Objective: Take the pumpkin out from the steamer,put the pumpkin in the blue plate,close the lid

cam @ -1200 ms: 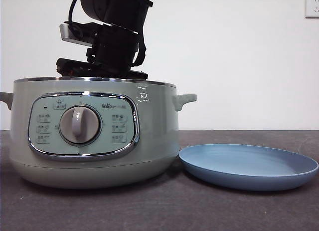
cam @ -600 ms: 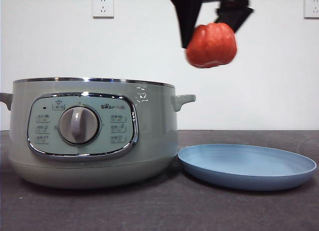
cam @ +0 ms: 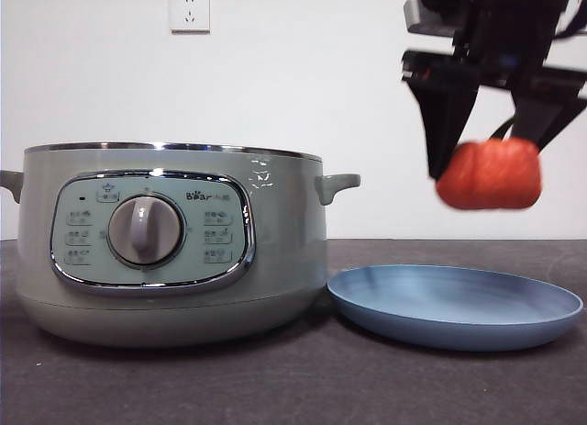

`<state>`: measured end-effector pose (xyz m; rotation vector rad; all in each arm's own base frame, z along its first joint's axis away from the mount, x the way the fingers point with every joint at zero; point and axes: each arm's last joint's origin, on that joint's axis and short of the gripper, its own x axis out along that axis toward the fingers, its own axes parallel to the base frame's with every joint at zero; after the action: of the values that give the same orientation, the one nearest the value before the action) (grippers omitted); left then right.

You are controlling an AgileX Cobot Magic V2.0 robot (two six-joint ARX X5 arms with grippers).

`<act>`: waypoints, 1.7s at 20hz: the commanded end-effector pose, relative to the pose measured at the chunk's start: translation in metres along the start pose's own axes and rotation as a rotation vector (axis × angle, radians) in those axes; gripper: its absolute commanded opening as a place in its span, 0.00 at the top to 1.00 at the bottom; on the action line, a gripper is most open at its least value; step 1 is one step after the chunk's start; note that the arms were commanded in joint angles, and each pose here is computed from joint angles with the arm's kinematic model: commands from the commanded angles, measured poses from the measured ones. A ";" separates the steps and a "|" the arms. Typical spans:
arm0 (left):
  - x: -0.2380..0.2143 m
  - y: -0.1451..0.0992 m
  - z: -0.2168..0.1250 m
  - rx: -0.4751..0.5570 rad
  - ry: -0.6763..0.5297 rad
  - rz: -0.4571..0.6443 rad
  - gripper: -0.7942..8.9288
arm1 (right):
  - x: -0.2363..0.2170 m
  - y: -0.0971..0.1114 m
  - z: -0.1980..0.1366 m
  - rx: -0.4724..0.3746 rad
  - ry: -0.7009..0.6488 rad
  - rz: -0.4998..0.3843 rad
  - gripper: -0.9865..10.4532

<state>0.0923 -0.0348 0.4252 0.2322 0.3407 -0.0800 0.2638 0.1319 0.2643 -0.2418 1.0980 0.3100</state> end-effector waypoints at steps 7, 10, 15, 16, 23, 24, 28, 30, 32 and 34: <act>0.017 -0.007 0.009 0.009 0.006 -0.026 0.93 | 0.052 0.006 -0.013 -0.001 0.016 0.055 0.91; 0.019 -0.009 0.011 0.007 -0.001 -0.060 0.93 | 0.062 0.007 -0.013 -0.002 0.034 0.053 0.90; 0.020 -0.010 0.012 0.006 -0.004 -0.072 0.93 | 0.084 0.008 -0.016 -0.007 0.097 0.048 0.72; 0.021 -0.010 0.012 0.006 -0.003 -0.072 0.93 | 0.089 0.009 -0.016 0.002 0.108 0.047 0.65; 0.021 -0.011 0.012 0.006 -0.004 -0.073 0.93 | 0.092 0.013 -0.018 0.021 0.124 0.045 0.39; 0.022 -0.011 0.012 0.005 -0.005 -0.076 0.93 | 0.092 0.014 -0.017 0.018 0.123 0.048 0.39; 0.029 -0.015 0.014 0.011 0.007 -0.111 0.93 | 0.073 0.014 -0.015 0.017 0.074 0.054 0.39; 0.037 -0.020 0.015 0.018 0.026 -0.154 0.93 | 0.054 0.012 -0.014 0.021 0.021 0.060 0.39; 0.047 -0.025 0.016 0.022 0.039 -0.196 0.93 | 0.032 0.009 -0.013 0.027 -0.047 0.064 0.39; 0.059 -0.032 0.020 0.022 0.039 -0.264 0.93 | 0.007 0.007 -0.014 0.032 -0.121 0.067 0.39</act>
<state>0.1515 -0.0732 0.4075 0.2279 0.4745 -0.3292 0.2545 0.1352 0.2519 -0.1603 0.9935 0.3690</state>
